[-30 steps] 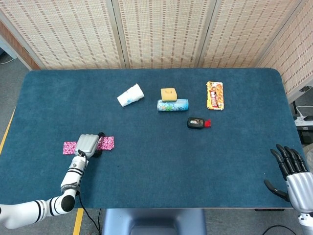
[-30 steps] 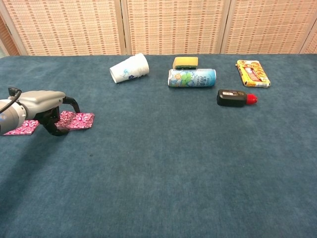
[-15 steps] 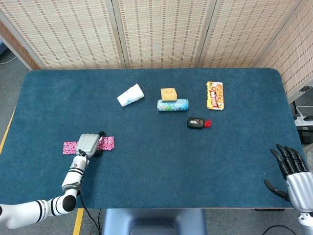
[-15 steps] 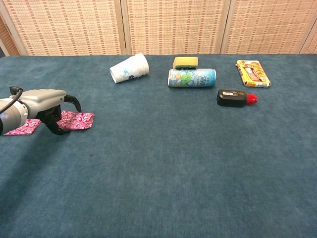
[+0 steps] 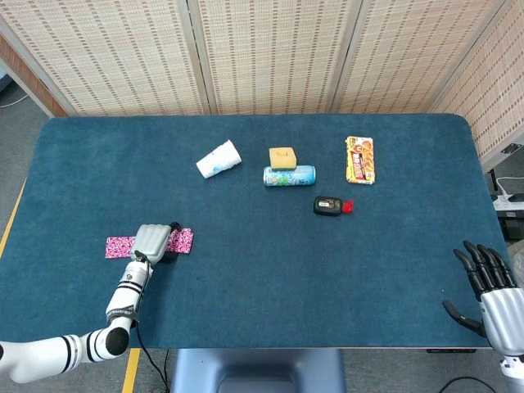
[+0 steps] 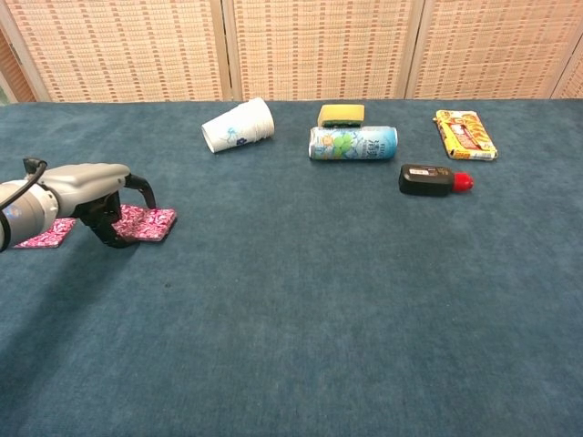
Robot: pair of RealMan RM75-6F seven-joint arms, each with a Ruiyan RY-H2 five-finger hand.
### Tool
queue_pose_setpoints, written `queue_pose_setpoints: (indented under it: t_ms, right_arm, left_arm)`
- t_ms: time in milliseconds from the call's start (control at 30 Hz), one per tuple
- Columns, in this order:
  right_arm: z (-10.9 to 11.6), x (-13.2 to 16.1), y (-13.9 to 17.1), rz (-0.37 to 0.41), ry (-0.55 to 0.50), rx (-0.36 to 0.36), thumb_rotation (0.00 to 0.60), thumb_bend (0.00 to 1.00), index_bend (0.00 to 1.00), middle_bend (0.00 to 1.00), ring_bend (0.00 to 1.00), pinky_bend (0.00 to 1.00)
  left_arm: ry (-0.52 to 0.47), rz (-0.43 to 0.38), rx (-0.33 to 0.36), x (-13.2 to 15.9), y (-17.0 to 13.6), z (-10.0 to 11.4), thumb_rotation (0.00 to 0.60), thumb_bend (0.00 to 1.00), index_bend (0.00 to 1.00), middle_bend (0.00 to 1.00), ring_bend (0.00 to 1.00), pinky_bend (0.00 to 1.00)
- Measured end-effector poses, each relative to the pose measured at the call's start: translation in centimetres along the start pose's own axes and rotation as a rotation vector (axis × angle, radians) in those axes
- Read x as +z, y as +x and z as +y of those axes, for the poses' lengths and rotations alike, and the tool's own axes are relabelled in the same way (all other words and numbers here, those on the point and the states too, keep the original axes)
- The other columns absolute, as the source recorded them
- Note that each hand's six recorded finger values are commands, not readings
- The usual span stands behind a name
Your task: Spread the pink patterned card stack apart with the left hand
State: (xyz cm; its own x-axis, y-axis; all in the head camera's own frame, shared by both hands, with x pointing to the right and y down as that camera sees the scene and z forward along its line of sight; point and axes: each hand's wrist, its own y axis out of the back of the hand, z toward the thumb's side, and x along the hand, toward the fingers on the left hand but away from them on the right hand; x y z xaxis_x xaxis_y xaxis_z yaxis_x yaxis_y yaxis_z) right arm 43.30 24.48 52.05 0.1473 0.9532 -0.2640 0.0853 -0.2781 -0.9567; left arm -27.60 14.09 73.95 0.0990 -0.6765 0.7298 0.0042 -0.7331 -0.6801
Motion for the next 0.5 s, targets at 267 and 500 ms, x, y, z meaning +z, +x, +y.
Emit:
queue_pose_setpoints:
  t_ms: [267, 500]
  right_arm:
    - [-0.1, 0.0, 0.0, 0.001, 0.002, 0.002, 0.6, 0.13, 0.09, 0.03, 0.0, 0.1]
    - [0.0, 0.0, 0.0, 0.0, 0.001, 0.001, 0.6, 0.13, 0.09, 0.03, 0.0, 0.1]
  left_arm:
    - [-0.004, -0.007, 0.037, -0.1, -0.4, 0.5, 0.6, 0.35, 0.41, 1.0, 1.0, 1.0]
    - [0.021, -0.014, 0.089, -1.5, -2.3, 1.0, 0.6, 0.35, 0.43, 1.0, 1.0, 1.0]
